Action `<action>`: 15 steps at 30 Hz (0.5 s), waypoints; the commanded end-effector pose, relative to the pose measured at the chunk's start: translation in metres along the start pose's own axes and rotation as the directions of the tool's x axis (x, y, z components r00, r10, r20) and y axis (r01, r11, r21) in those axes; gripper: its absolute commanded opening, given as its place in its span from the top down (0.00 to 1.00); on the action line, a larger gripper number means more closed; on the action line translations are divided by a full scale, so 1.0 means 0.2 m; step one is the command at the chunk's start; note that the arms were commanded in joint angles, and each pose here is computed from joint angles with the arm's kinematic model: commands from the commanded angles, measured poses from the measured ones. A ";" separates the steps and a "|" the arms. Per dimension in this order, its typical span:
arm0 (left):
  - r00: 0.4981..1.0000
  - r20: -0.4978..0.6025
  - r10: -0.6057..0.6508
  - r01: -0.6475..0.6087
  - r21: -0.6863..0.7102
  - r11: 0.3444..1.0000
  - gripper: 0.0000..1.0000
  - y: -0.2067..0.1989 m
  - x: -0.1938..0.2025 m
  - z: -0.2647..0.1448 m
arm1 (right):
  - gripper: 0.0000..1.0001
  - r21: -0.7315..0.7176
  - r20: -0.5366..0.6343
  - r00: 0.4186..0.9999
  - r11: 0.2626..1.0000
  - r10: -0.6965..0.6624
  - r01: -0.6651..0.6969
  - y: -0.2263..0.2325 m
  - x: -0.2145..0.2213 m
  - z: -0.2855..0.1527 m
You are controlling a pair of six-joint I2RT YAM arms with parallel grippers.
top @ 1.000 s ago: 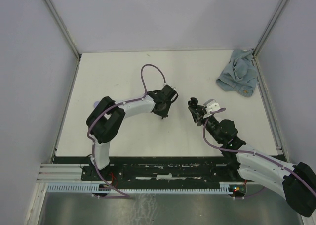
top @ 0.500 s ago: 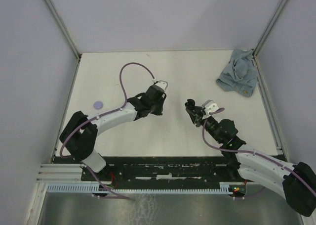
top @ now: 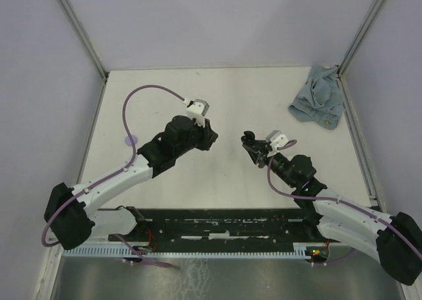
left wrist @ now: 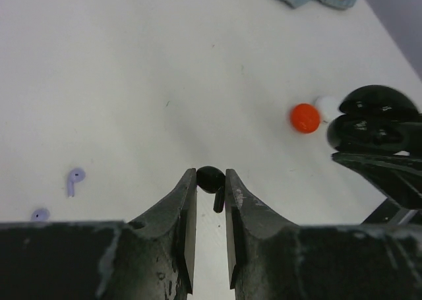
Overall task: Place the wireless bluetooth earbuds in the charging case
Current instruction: Place the earbud in the charging case.
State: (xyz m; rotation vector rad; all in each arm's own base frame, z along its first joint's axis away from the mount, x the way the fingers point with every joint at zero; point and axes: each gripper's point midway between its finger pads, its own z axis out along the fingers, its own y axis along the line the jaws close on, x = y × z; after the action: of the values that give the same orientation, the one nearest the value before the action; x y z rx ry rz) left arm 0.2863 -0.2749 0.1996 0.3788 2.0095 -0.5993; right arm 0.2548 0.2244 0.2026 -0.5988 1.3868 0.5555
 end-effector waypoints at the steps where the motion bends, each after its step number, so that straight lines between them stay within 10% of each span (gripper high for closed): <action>1: 0.985 0.174 0.013 -0.047 0.188 0.981 0.80 -0.18 -0.23 -0.12 | 0.98 -0.057 0.094 0.995 0.998 0.029 -0.023 0.05 -0.18 0.04; 15: 0.941 0.337 -0.020 -0.141 0.445 0.884 0.79 -0.48 -0.38 -0.33 | 0.98 -0.211 0.204 0.972 0.975 0.118 -0.074 0.18 -0.33 0.11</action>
State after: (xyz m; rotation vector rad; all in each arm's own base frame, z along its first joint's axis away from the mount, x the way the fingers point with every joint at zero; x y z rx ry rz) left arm 0.2376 -0.3093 0.2850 0.5380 1.6682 -0.9714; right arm 0.2452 0.2528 0.2174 -0.6425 1.3277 0.7263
